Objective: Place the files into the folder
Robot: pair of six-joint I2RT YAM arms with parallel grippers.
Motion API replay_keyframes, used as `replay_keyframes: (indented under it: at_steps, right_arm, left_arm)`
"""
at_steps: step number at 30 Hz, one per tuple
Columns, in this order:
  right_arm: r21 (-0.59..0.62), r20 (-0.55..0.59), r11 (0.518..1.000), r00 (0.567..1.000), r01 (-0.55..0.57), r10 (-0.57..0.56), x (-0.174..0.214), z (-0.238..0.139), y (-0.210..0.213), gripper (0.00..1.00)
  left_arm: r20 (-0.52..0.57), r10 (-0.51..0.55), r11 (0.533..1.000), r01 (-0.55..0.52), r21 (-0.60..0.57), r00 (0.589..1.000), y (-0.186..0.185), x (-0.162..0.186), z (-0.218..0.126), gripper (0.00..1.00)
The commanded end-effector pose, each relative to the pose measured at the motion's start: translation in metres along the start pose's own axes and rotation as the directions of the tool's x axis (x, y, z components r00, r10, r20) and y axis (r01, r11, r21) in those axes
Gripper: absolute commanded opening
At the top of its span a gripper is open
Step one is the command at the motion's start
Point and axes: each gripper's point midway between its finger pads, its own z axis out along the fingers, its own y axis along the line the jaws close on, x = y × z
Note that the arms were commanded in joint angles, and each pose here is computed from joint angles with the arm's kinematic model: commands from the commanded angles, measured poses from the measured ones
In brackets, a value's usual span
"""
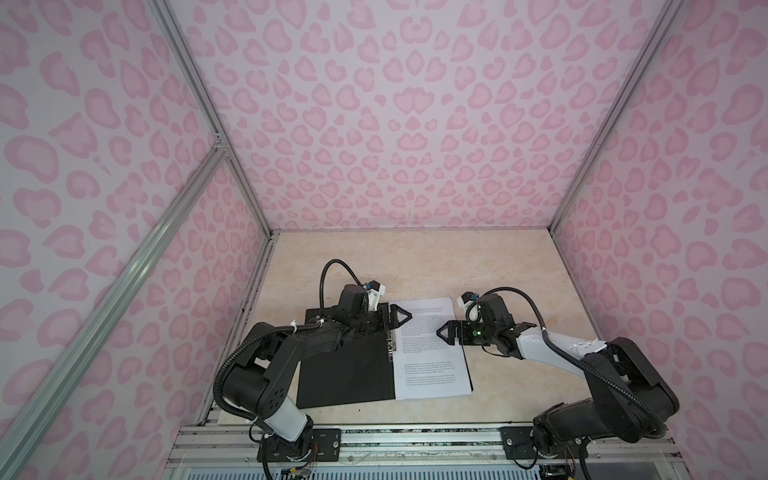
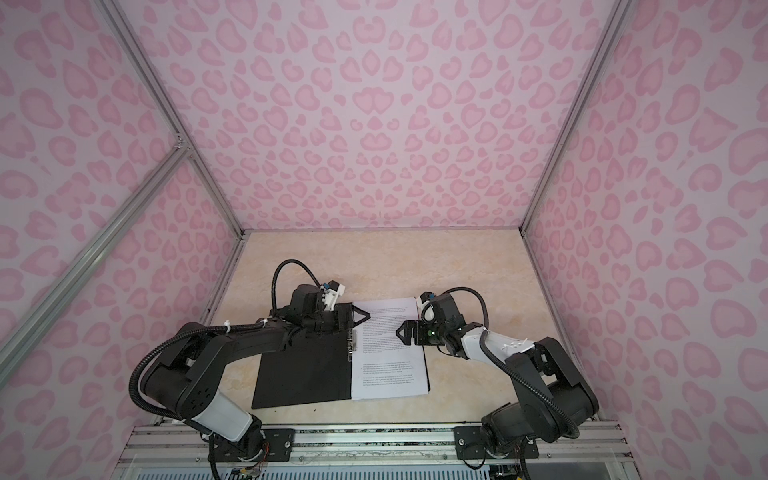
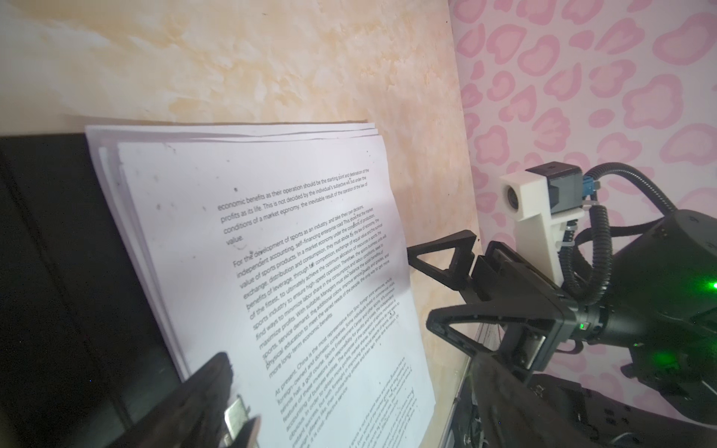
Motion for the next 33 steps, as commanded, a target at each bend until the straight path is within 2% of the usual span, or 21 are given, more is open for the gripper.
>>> replay_keyframes:
  at_steps: [1, 20, 26, 33]
  right_arm:
    - [0.004, 0.0, 1.0, 1.0, 0.018, -0.018, -0.001, 0.002, 0.0, 0.98]
    - [0.013, -0.002, 0.999, 0.999, 0.043, -0.043, -0.003, 0.006, 0.0, 0.98]
    - [0.069, 0.035, 0.997, 0.999, 0.029, -0.031, -0.008, -0.001, -0.01, 0.98]
    - [0.076, 0.105, 0.997, 0.994, -0.03, 0.022, -0.016, -0.015, -0.02, 0.98]
  left_arm:
    - [0.017, 0.023, 0.999, -0.024, 0.037, 1.0, -0.011, -0.004, -0.002, 0.98]
    - [0.014, 0.022, 0.999, -0.022, 0.044, 1.0, -0.013, -0.002, -0.003, 0.98]
    - [0.014, 0.02, 0.998, -0.021, 0.054, 1.0, -0.015, -0.001, -0.005, 0.98]
    - [0.002, 0.014, 0.997, -0.015, 0.081, 1.0, -0.021, 0.007, -0.008, 0.98]
